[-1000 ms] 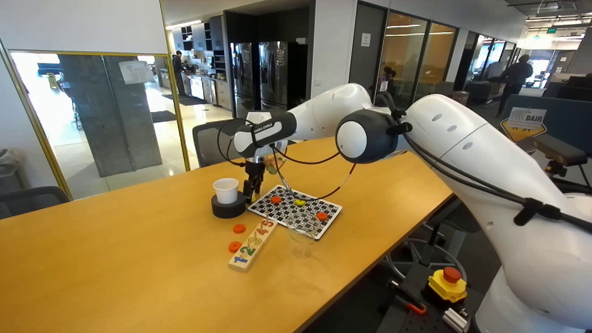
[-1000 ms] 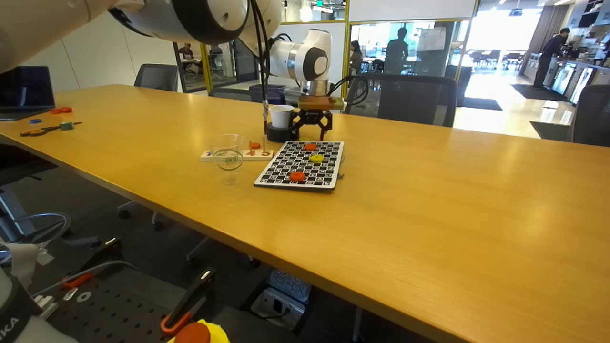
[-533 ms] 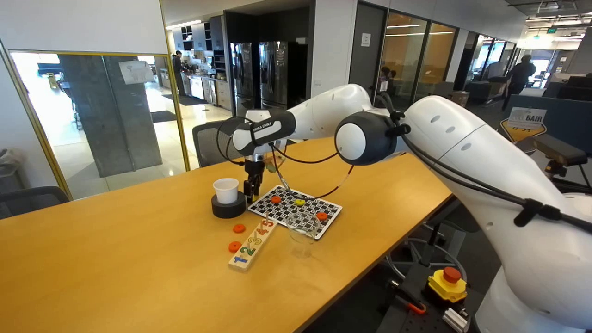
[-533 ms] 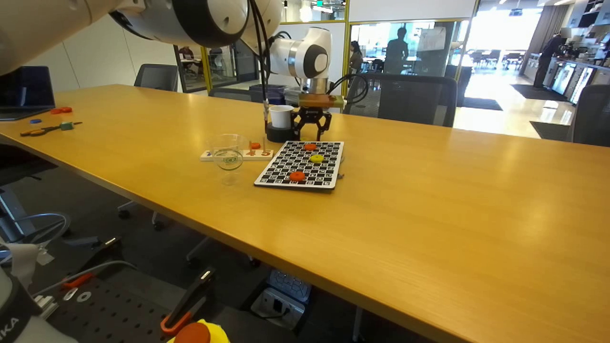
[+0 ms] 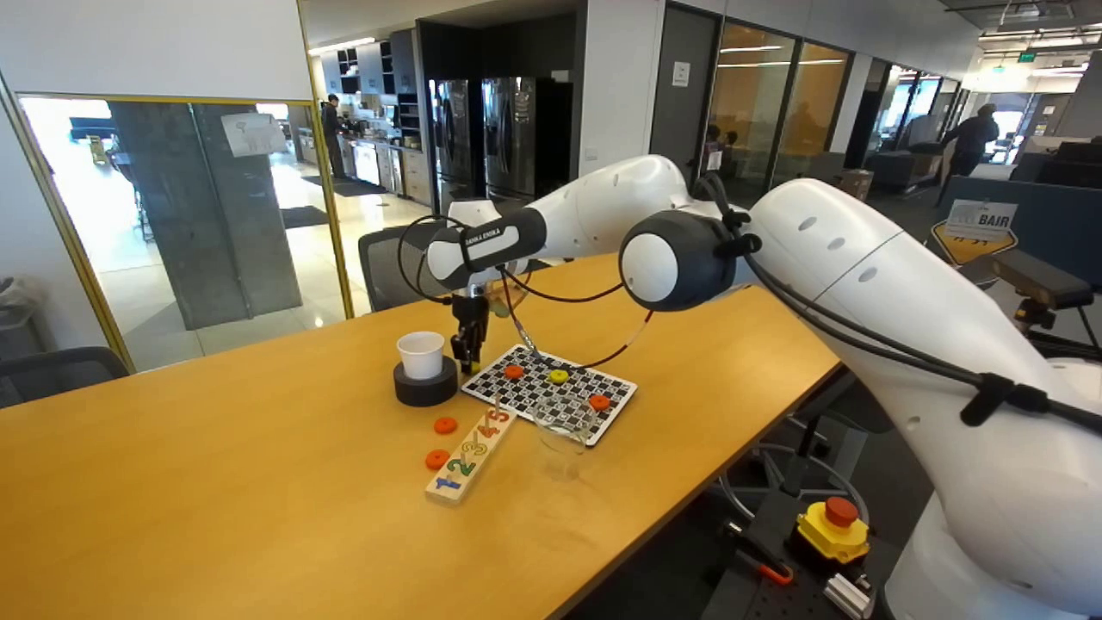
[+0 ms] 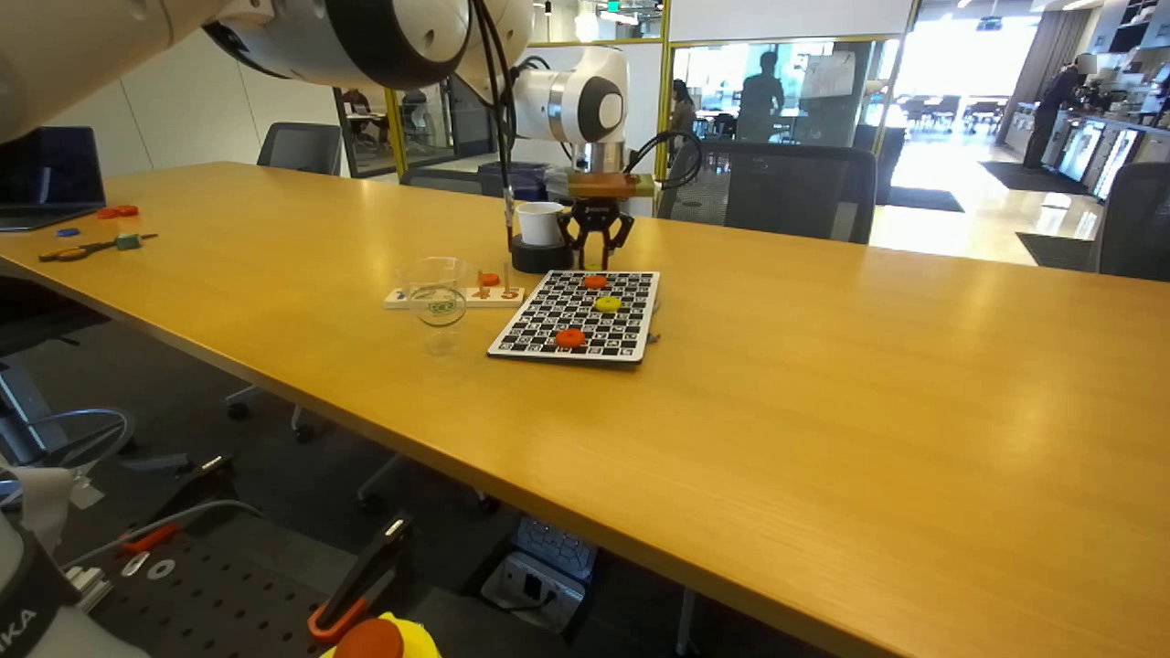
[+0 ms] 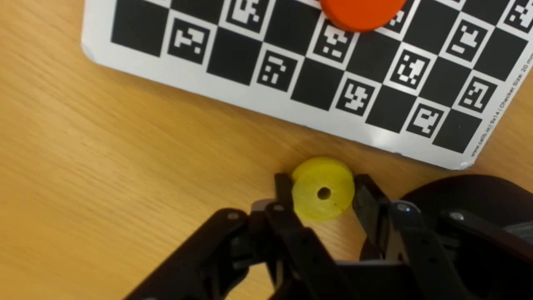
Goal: Pick up all the orange objects from the table and put them in the colorless cup then pick up all the yellow objects from the table and put them in the white cup
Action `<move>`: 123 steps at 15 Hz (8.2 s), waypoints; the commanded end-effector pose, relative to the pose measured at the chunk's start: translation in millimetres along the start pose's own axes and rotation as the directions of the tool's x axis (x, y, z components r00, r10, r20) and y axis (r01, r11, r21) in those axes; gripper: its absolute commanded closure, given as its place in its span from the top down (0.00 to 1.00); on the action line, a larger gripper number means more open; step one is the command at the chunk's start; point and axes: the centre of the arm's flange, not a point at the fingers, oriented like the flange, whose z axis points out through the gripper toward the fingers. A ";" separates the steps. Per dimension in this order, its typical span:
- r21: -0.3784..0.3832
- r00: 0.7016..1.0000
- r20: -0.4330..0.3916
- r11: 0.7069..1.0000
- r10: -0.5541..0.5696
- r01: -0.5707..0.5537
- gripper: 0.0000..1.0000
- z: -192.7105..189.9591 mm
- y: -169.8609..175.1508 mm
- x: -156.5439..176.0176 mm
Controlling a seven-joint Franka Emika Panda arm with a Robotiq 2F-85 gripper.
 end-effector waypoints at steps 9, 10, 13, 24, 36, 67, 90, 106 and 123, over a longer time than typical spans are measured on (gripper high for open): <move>-0.147 0.946 -0.156 0.941 0.283 -0.305 0.17 -158.8 -27.3 1.8; -0.137 0.946 -0.176 0.945 0.273 -0.298 0.17 -170.0 -34.5 4.0; -0.097 0.955 -0.187 0.963 0.231 -0.252 0.17 -183.8 -53.2 15.7; 0.091 0.980 -0.057 0.979 0.188 -0.183 0.17 -133.5 -91.7 39.4; 0.110 0.977 -0.024 0.972 0.211 -0.208 0.17 -116.5 -79.4 54.8; -0.050 0.503 -0.031 0.501 0.864 -0.864 1.00 -28.1 -47.0 -113.6; -0.003 0.460 -0.015 0.460 0.888 -0.888 1.00 -6.1 -1.6 -90.1; -0.060 0.463 0.043 0.465 0.885 -0.883 1.00 -13.6 -12.8 -88.1; -0.047 0.465 -0.010 0.464 0.885 -0.884 0.17 -73.9 -56.6 -109.4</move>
